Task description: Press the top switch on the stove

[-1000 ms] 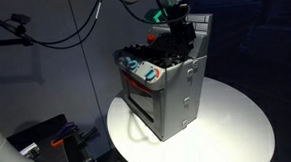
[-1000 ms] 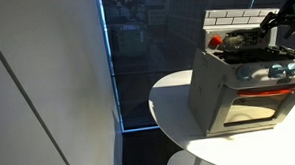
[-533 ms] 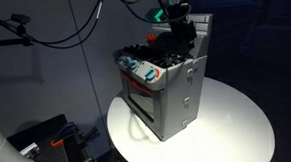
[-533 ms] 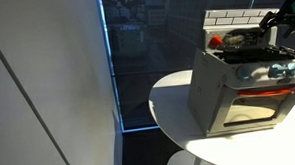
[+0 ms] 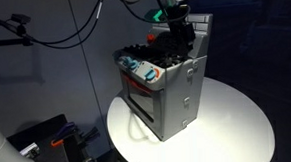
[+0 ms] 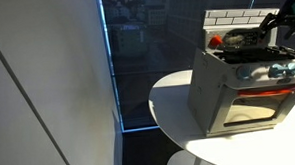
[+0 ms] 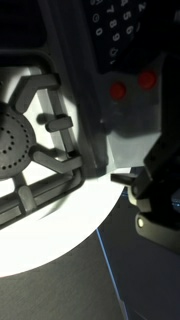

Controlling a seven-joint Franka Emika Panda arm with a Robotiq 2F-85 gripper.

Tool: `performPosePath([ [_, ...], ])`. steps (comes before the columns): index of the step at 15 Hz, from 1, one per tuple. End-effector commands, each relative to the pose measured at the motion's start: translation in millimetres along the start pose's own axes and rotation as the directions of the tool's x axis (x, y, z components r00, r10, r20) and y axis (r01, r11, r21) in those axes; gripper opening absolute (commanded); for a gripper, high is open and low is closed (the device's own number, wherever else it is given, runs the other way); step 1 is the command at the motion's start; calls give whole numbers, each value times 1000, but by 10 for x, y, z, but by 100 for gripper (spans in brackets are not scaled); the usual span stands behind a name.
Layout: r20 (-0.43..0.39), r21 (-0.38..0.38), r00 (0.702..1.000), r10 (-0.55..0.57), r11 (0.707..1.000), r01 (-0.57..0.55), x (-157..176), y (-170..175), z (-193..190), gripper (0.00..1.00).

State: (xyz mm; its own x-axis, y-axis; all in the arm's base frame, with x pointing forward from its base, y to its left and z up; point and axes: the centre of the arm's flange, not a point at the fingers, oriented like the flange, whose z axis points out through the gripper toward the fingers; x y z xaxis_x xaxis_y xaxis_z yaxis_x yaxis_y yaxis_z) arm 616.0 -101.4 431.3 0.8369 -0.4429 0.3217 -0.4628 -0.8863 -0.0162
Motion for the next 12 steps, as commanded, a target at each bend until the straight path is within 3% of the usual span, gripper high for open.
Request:
performPosePath([
  [1,18,3,1000,9,1000,-9,26,4,-88,100],
  [12,-2,11,1000,16,1000,-16,32,33,-175,100],
])
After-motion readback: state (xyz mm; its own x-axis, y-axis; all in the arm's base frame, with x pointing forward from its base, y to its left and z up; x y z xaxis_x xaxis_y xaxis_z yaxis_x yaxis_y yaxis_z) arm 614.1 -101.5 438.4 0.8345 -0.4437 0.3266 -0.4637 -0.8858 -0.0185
